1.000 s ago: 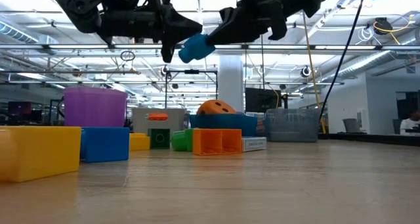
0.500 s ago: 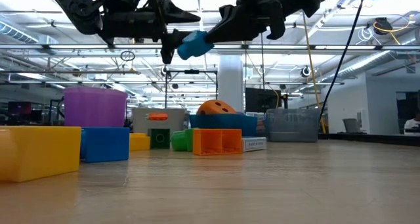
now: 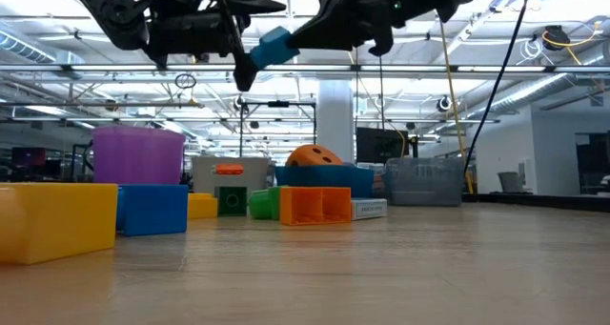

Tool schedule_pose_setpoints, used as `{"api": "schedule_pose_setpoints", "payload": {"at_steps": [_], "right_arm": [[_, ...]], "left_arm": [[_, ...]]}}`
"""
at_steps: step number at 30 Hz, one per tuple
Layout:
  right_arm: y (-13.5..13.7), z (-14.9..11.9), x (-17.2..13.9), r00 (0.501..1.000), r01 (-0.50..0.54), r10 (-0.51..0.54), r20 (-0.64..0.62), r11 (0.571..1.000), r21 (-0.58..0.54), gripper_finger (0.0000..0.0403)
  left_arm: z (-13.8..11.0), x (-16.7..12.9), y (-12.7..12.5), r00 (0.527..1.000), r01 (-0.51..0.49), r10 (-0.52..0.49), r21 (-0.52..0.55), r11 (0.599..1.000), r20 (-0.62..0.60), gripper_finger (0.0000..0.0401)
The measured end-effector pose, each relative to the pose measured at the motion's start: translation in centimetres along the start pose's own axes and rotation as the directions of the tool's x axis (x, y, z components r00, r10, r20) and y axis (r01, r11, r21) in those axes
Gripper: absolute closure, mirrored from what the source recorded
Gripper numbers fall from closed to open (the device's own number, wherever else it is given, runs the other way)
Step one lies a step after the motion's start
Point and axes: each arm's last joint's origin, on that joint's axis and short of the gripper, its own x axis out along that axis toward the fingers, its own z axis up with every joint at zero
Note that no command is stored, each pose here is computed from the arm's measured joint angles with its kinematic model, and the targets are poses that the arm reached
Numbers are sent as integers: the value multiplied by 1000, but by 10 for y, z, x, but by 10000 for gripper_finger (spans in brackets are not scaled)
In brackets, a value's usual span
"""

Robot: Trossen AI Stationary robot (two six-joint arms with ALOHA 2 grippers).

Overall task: Pick & Place Toys
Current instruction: Put the blue game piece into the gray bin

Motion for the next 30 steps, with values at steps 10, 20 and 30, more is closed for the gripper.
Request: {"api": "schedule_pose_setpoints", "payload": {"at_steps": [10,20,30], "right_arm": [[-7,6,-1,995,67,-65,73,997,-32,403],[-11,5,-1,991,130,-127,46,989,-73,403],[-5,-4,-3,972,214,-200,120,970,-113,403]], "left_arm": [[-4,5,-9,998,65,-64,31,997,-22,73],[-1,8,-18,993,114,-117,97,989,19,85],[1,8,-19,991,122,-127,103,987,37,174]]}}
